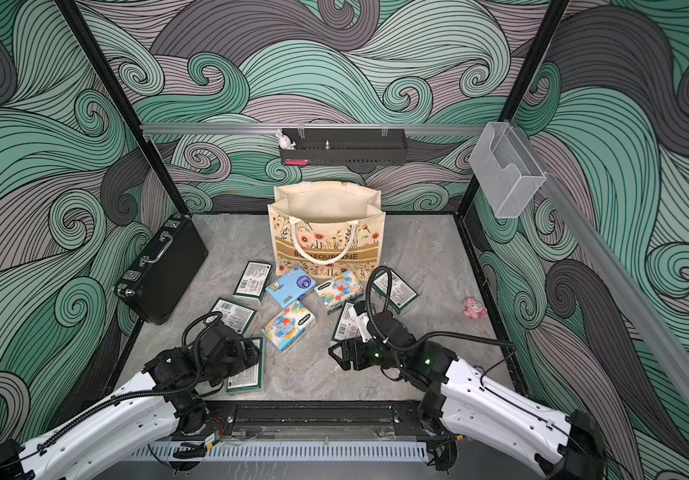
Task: Put tissues into the canvas bag
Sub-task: Move the pack of facial tissues to the center of the board.
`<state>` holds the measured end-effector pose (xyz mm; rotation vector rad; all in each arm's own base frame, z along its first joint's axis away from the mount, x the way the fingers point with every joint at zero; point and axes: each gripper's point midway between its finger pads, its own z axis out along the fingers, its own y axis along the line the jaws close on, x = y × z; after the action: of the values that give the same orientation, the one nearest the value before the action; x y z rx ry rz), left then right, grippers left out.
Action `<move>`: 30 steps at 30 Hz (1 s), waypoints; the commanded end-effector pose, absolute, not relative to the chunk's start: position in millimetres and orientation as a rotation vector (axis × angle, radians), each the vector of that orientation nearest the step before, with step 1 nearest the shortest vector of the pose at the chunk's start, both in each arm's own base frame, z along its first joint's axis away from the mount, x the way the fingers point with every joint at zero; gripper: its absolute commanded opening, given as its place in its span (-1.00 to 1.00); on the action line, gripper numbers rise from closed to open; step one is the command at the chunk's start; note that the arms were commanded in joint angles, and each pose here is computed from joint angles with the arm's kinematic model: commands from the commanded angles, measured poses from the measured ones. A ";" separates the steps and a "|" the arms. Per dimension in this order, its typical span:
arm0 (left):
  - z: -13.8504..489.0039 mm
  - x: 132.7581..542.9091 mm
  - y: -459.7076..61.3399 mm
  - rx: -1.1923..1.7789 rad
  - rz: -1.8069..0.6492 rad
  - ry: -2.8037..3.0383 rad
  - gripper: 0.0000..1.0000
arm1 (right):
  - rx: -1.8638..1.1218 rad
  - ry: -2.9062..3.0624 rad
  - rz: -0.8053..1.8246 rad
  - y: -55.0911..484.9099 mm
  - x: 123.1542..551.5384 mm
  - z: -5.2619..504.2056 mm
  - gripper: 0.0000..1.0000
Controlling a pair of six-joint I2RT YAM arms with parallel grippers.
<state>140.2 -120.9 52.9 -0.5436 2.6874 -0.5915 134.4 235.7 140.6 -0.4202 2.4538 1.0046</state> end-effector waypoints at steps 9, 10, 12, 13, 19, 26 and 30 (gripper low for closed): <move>133.6 155.2 -230.0 -0.283 -1.227 2.547 0.97 | -0.428 2.479 1.036 243.5 132.2 128.1 0.68; 136.7 156.0 -238.0 -0.256 -1.242 2.542 0.97 | -0.419 2.479 1.048 244.4 131.9 127.2 0.68; 142.6 158.7 -252.7 -0.203 -1.261 2.533 0.97 | -0.404 2.478 1.072 246.3 131.2 126.0 0.68; 144.3 159.3 -261.0 -0.169 -1.270 2.536 0.97 | -0.399 2.480 1.090 248.0 130.4 125.8 0.68; 160.9 156.1 -290.9 0.037 -1.292 2.566 0.97 | -0.361 2.492 1.267 261.3 118.1 124.9 0.67; 161.5 179.0 -226.6 0.150 -0.730 2.545 0.90 | -0.231 2.493 1.380 267.6 115.8 113.1 0.67; 145.4 183.9 -204.2 0.158 -0.647 2.533 0.91 | -0.230 2.543 1.290 266.4 115.5 101.0 0.98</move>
<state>181.5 -238.7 172.5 0.1054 2.4886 -0.8881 112.1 259.7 93.4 -0.2519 2.5707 1.2766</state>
